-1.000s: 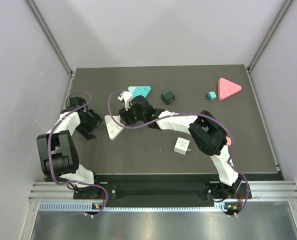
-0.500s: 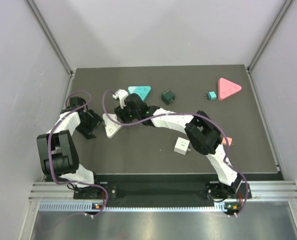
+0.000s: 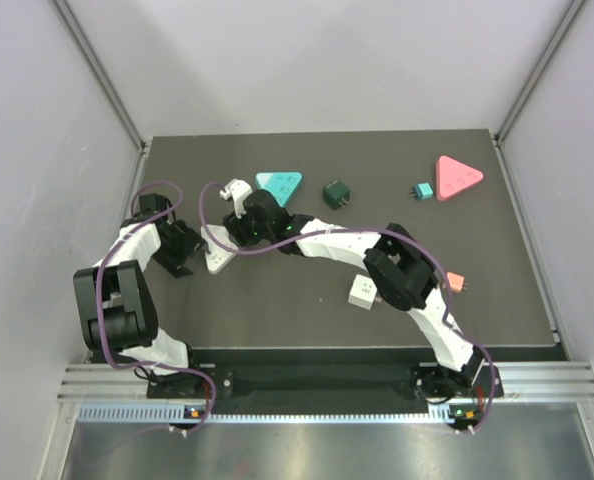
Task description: Insert the plug
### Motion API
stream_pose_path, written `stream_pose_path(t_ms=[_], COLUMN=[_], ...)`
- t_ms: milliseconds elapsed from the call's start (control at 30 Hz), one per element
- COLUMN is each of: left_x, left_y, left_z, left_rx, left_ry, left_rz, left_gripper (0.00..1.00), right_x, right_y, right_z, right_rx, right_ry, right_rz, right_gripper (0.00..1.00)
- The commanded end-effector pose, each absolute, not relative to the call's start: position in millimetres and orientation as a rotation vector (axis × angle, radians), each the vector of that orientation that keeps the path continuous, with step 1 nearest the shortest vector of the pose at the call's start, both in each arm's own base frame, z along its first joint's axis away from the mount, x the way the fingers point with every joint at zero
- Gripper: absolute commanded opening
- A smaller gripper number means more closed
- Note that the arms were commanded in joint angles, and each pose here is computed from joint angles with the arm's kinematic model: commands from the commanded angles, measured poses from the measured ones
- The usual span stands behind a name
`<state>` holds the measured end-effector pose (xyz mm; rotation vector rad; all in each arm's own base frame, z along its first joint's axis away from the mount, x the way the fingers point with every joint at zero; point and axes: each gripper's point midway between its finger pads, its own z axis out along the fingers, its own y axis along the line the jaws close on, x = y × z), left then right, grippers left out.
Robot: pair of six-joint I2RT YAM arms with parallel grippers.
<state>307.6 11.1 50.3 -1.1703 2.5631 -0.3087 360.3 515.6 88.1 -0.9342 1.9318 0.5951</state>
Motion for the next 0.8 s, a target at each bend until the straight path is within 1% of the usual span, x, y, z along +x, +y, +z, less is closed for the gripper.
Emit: stream_pose_path(t_ms=[0,67,100,233,333,400,500,533,633,667,700,767], left_x=[317.8,321.5,324.0,329.7,337.4,342.6,356.8,361.9,384.6,391.0,403.4,412.8], left_y=[14.6,14.0,14.0,10.6,15.6,26.4,39.5,42.4,45.0,44.1,41.8,39.6], left_z=[60.8,66.0,69.0,78.9,92.2,102.2,113.7,111.3,116.8,106.6,109.8,91.9], left_rx=[-1.137,-1.116,-1.111,-1.1,-1.096,-1.107,-1.12,-1.143,-1.153,-1.169,-1.155,-1.186], left_ry=[2.519,2.507,2.502,2.496,2.474,2.443,2.383,2.374,2.344,2.364,2.35,2.386], left_rz=[-0.316,-0.327,-0.336,-0.374,-0.348,-0.285,-0.232,-0.227,-0.264,-0.276,-0.318,-0.337], left_gripper=[0.71,0.67,0.6,0.47,0.45,0.43,0.29,0.2,0.06,0.0,0.0,0.0], right_x=[317.6,317.9,318.2,318.0,316.4,316.0,313.8,313.5,312.6,312.2,313.1,315.8], right_y=[466.7,465.0,465.7,465.3,463.4,461.4,458.8,458.5,454.9,454.2,455.1,457.9], right_z=[-29.7,-27.9,-23.5,-10.6,-4.7,-3.9,-3.3,-1.5,-1.3,-1.6,-0.4,3.0], right_rx=[-1.106,-1.093,-1.087,-1.076,-1.084,-1.089,-1.1,-1.102,-1.105,-1.108,-1.111,-1.111], right_ry=[2.267,2.276,2.272,2.252,2.244,2.243,2.248,2.244,2.243,2.243,2.237,2.228], right_rz=[0.384,0.375,0.38,0.393,0.391,0.389,0.386,0.388,0.383,0.381,0.382,0.385], right_gripper=[0.0,0.0,0.0,0.0,0.0,0.0,0.0,0.0,0.0,0.0,0.0,0.0])
